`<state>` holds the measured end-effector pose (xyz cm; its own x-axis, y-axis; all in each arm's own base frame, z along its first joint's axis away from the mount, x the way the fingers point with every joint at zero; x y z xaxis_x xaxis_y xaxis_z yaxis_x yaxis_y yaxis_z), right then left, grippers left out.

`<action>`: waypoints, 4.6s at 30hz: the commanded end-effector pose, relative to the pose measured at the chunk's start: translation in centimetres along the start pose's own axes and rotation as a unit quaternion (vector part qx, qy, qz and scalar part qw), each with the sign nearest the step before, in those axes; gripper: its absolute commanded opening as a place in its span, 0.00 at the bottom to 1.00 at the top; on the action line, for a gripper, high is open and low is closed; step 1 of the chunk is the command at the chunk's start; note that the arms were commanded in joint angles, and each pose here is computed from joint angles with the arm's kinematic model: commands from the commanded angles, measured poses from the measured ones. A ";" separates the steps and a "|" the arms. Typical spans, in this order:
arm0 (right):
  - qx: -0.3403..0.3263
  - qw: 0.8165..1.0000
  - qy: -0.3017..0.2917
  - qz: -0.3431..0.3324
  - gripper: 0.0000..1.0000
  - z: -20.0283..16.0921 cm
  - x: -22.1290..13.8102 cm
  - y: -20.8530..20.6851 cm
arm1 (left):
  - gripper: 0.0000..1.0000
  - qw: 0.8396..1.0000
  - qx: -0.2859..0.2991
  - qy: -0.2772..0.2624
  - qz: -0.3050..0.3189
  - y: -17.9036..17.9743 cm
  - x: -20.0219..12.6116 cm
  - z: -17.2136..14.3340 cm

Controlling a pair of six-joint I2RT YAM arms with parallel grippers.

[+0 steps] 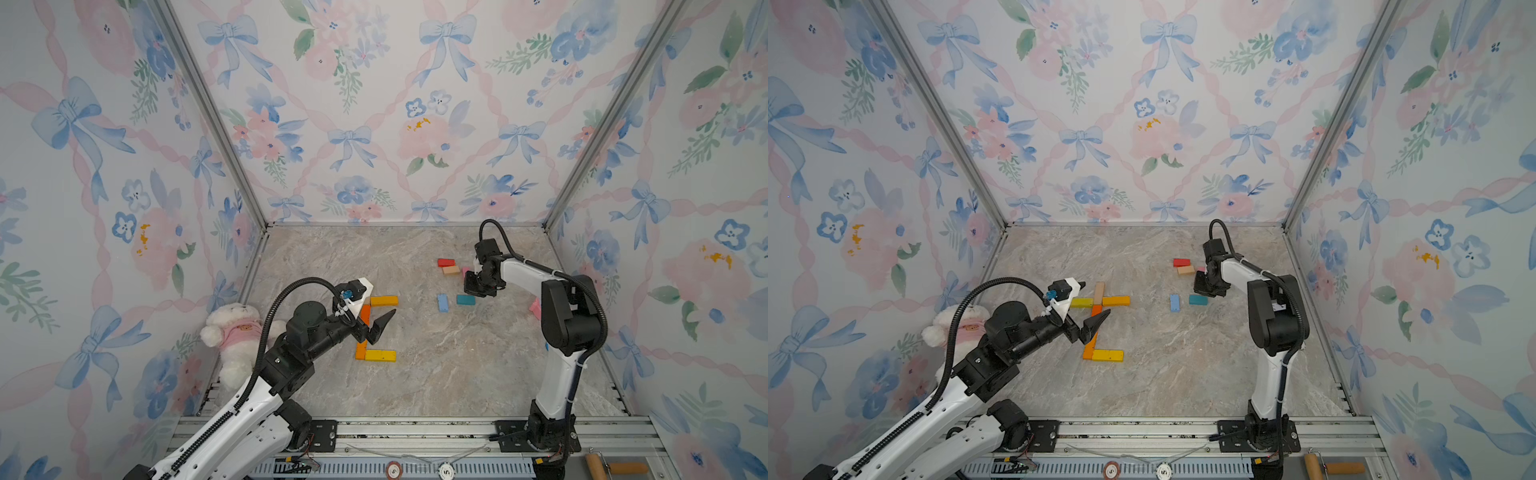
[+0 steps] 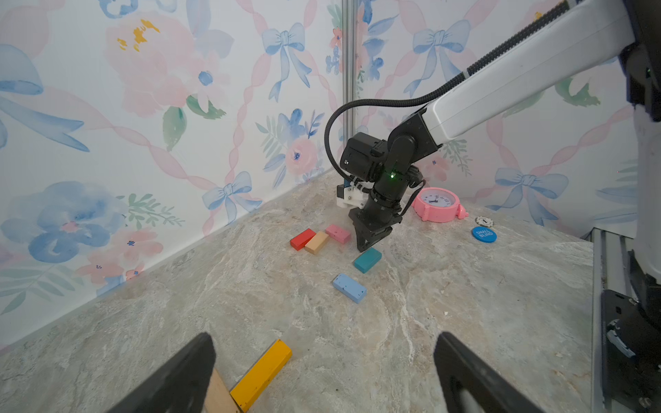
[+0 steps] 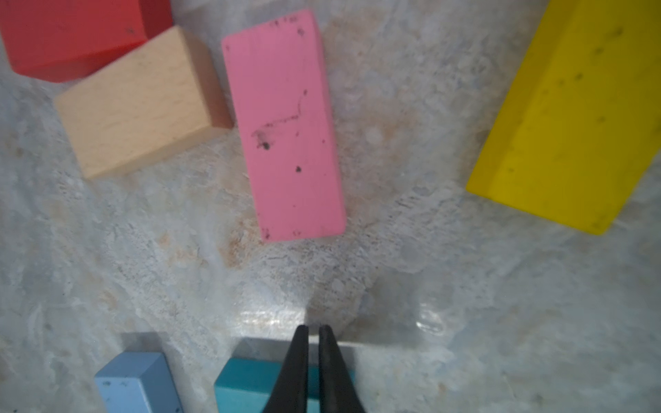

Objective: Assemble the letter t with building blocks
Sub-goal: Adjust the building block at the center of the board, then pick up the building block from the center of the board, then assemble the building block at the center of the board.

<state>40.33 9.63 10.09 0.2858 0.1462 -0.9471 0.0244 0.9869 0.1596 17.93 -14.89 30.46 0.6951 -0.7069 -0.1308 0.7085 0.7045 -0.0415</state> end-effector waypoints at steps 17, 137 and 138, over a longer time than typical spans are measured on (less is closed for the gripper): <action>-0.002 1.000 0.017 -0.006 0.13 -4.8 -2.1 1.1 | 0.98 0.999 0.005 -0.031 0.010 0.0 -1.1 1.2; -0.742 0.668 -0.003 0.056 0.09 -6.7 -5.8 13.9 | 0.98 0.994 0.043 -0.086 0.042 0.1 -3.5 1.8; -0.746 0.663 0.002 0.057 0.08 -6.7 -5.6 13.9 | 0.98 0.995 0.043 -0.085 0.042 0.1 -3.5 1.7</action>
<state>32.87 22.65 16.19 0.2552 0.2374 -0.9373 -0.9659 0.0192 -0.2581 15.89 -12.54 32.75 0.7549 -0.6554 0.0245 0.6546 0.7553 0.0331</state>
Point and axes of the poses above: each gripper's point midway between its finger pads, its own x axis out along the fingers, its own y axis along the line the jaws close on, z = x × y, the point moved 8 cm from there along -x, back along the fingers, and after that the axes turned 6 degrees about -x, right-handed, at the moved point
